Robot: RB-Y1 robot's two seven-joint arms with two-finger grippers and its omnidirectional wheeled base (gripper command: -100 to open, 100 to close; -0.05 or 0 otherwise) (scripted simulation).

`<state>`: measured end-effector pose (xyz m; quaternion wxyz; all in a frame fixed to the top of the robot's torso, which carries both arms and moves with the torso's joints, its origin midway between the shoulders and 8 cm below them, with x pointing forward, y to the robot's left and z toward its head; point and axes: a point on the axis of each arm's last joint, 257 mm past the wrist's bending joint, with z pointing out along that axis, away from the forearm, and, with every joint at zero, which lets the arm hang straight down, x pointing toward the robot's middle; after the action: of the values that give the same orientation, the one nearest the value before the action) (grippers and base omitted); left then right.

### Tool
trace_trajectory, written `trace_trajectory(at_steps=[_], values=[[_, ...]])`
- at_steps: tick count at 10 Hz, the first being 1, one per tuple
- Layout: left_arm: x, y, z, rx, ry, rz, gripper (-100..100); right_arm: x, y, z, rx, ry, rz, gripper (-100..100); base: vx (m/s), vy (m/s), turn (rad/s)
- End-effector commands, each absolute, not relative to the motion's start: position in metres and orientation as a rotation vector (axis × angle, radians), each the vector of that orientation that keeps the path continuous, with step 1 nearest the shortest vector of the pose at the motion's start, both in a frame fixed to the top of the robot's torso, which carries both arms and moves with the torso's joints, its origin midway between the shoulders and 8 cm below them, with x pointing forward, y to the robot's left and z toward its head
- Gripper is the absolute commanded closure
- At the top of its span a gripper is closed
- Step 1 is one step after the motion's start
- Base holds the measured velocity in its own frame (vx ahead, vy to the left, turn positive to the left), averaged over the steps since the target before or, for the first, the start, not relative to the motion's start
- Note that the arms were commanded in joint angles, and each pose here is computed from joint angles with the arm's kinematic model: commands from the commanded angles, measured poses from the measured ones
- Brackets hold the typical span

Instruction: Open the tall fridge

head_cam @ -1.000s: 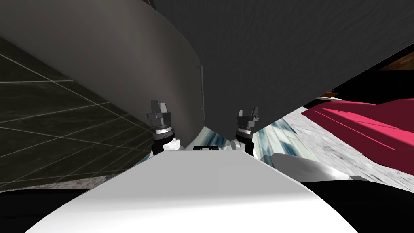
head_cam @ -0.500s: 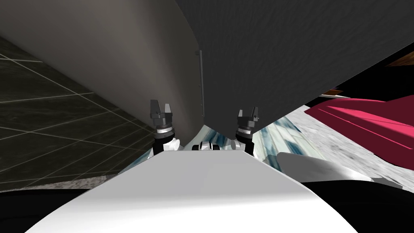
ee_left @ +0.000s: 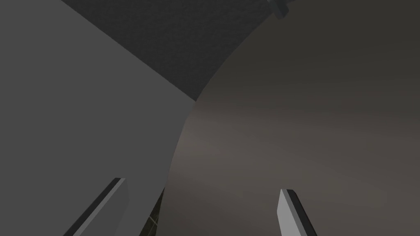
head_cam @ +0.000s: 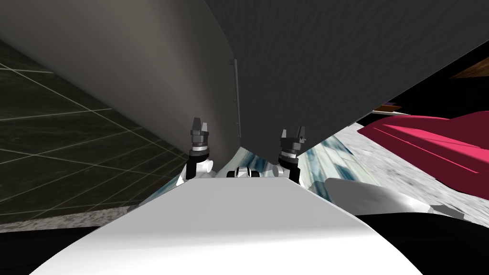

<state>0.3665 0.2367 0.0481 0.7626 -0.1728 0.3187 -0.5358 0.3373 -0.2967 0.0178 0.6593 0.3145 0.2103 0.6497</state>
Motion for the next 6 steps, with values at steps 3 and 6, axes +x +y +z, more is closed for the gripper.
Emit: trace_trajectory(at_steps=[3,6], values=[[0.405,0.241,0.033,-0.396,0.758,-1.121,-100,0.337,-0.297,0.018,0.712,0.476,1.471,0,-0.032,-0.013,-0.011],[0.438,0.245,0.023,-0.416,0.809,-1.082,-100,0.337,-0.297,0.018,0.712,0.476,1.471,0,-0.042,-0.021,-0.019]])
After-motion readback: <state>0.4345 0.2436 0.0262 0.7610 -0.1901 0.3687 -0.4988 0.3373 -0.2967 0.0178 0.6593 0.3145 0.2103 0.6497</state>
